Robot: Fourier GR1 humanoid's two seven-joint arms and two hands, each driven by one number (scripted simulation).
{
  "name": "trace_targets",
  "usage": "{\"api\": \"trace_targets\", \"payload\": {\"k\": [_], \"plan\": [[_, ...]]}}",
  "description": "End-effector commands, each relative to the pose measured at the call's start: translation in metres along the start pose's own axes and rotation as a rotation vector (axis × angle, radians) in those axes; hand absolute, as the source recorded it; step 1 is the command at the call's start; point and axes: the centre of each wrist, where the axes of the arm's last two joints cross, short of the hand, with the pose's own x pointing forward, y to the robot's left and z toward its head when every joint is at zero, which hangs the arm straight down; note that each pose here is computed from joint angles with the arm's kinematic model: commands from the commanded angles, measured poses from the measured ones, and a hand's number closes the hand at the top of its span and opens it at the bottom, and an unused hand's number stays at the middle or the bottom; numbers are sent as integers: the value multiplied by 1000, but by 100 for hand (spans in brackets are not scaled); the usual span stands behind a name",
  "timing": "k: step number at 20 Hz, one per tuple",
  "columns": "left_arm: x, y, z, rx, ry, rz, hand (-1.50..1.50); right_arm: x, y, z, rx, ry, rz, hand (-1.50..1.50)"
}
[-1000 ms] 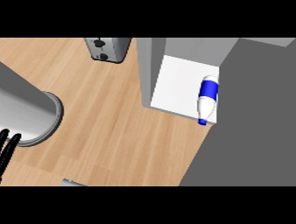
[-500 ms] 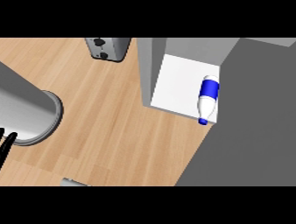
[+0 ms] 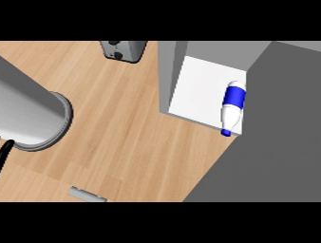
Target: Pick up the bottled water, place it into the cabinet and close the cabinet
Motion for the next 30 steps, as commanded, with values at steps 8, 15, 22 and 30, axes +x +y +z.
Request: {"api": "trace_targets", "payload": {"k": [8, 15, 22, 30], "plan": [[2, 6, -1, -3, 8, -2, -150, -14, -17, -15, -63, 126, 25, 150], [2, 11, 0, 4, 12, 8, -150, -27, -44, -42, -90, 243, 89, 150], [2, 14, 2, 26, -1, 6, -150, -44, -71, -84, -147, 310, 50, 150], [-4, 22, 13, 77, 20, 11, -150, -45, -118, -140, -315, 321, 51, 150]]}}
